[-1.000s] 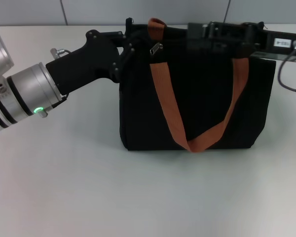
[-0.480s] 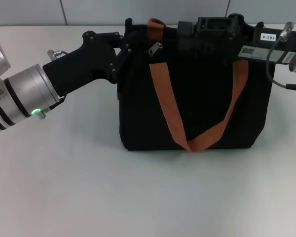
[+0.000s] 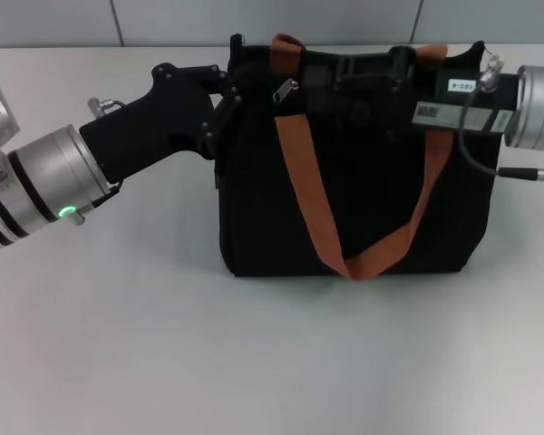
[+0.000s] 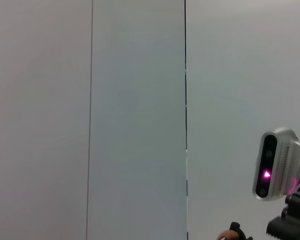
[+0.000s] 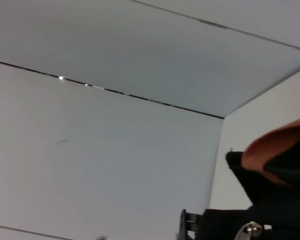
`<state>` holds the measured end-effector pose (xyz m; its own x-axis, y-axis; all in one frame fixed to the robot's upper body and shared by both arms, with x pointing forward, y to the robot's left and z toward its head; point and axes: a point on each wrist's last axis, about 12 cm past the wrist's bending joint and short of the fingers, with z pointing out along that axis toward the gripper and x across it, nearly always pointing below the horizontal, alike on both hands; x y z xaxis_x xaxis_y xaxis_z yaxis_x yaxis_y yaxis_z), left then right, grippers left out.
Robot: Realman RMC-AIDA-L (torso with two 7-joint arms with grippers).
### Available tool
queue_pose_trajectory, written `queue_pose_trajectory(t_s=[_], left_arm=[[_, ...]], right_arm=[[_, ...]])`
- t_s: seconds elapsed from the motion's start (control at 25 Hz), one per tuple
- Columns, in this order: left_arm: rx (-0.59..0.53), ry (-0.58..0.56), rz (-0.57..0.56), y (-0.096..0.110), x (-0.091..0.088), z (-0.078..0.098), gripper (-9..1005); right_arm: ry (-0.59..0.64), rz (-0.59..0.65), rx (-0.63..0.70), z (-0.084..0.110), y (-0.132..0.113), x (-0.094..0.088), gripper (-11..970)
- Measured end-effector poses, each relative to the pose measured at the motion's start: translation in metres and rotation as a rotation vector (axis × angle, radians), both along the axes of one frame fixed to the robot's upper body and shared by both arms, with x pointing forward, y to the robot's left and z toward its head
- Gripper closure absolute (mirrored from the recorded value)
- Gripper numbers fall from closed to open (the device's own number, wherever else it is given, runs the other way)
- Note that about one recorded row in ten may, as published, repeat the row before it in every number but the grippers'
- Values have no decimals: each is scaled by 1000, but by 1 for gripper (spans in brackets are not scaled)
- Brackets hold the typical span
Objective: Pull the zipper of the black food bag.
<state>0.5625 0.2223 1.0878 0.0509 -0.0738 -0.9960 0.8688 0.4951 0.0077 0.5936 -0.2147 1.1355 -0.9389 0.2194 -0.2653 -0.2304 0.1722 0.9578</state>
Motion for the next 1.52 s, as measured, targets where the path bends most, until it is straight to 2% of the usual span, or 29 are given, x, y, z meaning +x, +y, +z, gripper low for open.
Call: queue_pose_trajectory(t_s=[0.48, 1.28, 1.52], left_arm=[[1, 4, -4, 0, -2, -2, 963], [-11, 4, -24, -3, -4, -1, 963], [-15, 7, -28, -3, -3, 0, 964]], right_arm=[[29, -28, -13, -6, 16, 6, 546], [21, -68, -20, -13, 21, 8, 555], [8, -71, -28, -13, 22, 9, 673]])
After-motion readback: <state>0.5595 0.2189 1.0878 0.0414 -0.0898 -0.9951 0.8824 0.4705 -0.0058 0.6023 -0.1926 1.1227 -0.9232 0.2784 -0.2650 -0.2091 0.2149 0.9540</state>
